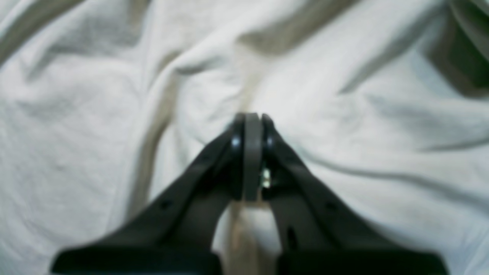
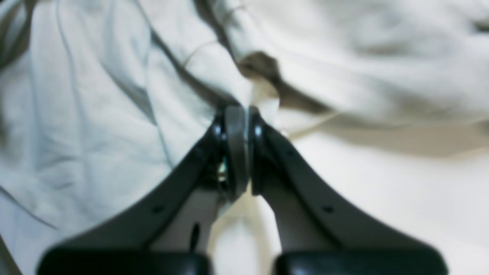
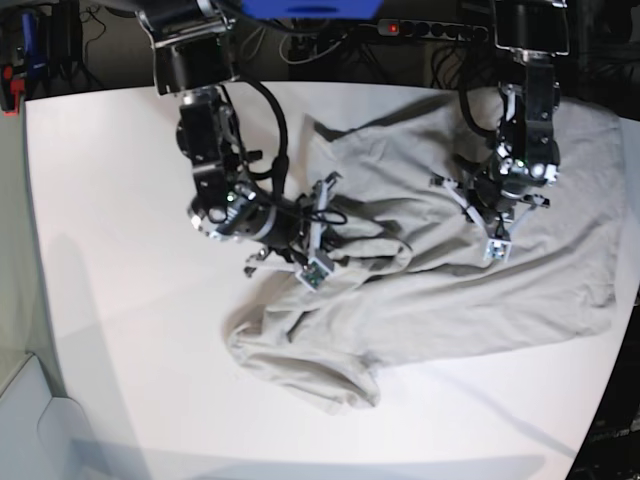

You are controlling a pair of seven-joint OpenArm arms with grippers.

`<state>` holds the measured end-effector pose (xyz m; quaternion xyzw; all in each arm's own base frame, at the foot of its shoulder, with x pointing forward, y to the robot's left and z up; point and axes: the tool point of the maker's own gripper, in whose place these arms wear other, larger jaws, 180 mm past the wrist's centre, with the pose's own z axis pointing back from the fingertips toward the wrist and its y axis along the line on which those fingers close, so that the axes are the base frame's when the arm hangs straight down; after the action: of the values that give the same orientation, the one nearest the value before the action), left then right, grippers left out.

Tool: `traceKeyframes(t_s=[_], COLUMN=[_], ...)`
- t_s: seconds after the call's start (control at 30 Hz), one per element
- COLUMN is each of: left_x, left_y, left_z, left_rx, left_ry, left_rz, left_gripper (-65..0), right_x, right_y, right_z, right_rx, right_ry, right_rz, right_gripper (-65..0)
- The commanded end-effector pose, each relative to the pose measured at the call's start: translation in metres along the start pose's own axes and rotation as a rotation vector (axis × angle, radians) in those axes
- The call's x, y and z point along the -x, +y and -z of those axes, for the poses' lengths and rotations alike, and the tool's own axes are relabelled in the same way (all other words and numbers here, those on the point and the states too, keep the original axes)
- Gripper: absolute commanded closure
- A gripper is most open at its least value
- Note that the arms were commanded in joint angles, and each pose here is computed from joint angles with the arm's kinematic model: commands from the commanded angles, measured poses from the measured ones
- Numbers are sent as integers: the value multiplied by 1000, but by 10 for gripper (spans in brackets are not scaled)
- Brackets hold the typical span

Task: Layout the t-shirt on the table in an organized manner, then fold the t-shirt properly
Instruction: 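Drag the pinched fabric outward with the right gripper, away from the left gripper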

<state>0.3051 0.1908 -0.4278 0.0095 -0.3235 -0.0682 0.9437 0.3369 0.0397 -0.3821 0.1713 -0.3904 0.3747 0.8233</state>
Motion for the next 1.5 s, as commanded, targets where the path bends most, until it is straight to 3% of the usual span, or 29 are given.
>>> traceKeyframes(t_s=[0.0, 0.2, 0.37, 0.63, 1.03, 1.3, 1.47], left_x=[-13, -13, -13, -9, -23, -27, -47], left_y=[5, 6, 10, 12, 14, 14, 6], left_z=[-2, -2, 5, 10, 8, 8, -6], left_rx=[-13, -16, -19, -17, -21, -20, -12], left_ry=[-34, -35, -38, -24, -56, -64, -126], left_rz=[6, 7, 0, -10, -6, -8, 10], left_gripper=[-1, -1, -1, -1, -1, -1, -1], right_x=[-33, -61, -73, -48, 24, 37, 27], right_y=[-8, -39, -62, -95, -101, -115, -133], right_z=[-9, -54, -91, -141, -159, -167, -178], right_rx=[23, 161, 280, 429, 427, 479, 556], right_ry=[-98, -109, -119, 10, 352, 420, 377], right_rz=[-23, -123, -143, -221, -361, -372, -270], right_gripper=[0, 0, 0, 0, 0, 0, 0])
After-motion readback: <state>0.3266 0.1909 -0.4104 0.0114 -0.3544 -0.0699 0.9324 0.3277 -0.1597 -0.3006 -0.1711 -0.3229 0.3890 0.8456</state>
